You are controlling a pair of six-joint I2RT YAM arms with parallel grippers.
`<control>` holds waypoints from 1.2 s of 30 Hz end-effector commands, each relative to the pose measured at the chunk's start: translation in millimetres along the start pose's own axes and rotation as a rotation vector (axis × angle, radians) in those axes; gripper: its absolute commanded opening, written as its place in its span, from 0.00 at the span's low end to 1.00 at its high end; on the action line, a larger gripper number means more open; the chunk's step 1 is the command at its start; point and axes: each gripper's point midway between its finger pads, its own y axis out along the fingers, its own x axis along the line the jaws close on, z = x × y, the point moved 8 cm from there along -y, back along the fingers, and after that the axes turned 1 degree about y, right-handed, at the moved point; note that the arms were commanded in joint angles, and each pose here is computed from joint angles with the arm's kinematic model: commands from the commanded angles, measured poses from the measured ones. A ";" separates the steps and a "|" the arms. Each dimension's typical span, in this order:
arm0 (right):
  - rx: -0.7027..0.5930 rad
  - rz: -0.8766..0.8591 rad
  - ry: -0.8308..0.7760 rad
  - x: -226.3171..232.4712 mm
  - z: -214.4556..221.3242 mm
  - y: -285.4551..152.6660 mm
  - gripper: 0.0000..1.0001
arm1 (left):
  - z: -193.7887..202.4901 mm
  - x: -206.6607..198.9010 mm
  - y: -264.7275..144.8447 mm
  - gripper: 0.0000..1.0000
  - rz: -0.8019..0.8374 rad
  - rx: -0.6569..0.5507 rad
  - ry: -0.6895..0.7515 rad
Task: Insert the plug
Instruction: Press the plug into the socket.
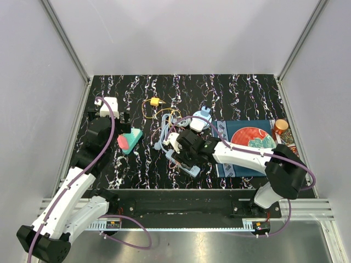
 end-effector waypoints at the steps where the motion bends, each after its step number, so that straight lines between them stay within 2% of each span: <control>1: 0.269 0.038 -0.075 1.0 60.9 15.1 0.00 | -7.2 2.4 2.7 0.99 -0.025 -0.044 -0.009; 6: 0.276 0.049 -0.080 -0.2 63.0 16.7 0.00 | -7.7 3.0 2.1 0.99 -0.028 -0.047 -0.010; 13: 0.181 0.020 -0.051 3.4 38.7 5.7 0.02 | -8.6 2.9 1.6 0.99 -0.023 -0.053 -0.012; 22: 0.026 0.085 -0.005 -3.0 -16.9 -8.3 0.36 | -8.7 2.7 1.5 0.99 -0.020 -0.051 -0.017; 26: -0.040 0.106 0.007 -5.0 -33.9 -19.2 0.63 | -7.5 2.0 2.1 0.99 -0.018 -0.046 -0.017; 30: -0.128 0.134 0.025 -7.2 -48.1 -40.8 0.80 | -6.0 -1.4 5.5 0.99 -0.007 -0.033 -0.024; 33: -0.178 0.162 0.043 -12.0 -51.8 -56.4 0.89 | -5.8 -9.1 10.7 0.99 0.028 -0.008 -0.059; 36: -0.207 0.190 0.079 -20.1 -49.2 -69.3 0.94 | -4.0 -20.6 21.9 0.99 0.063 0.049 -0.106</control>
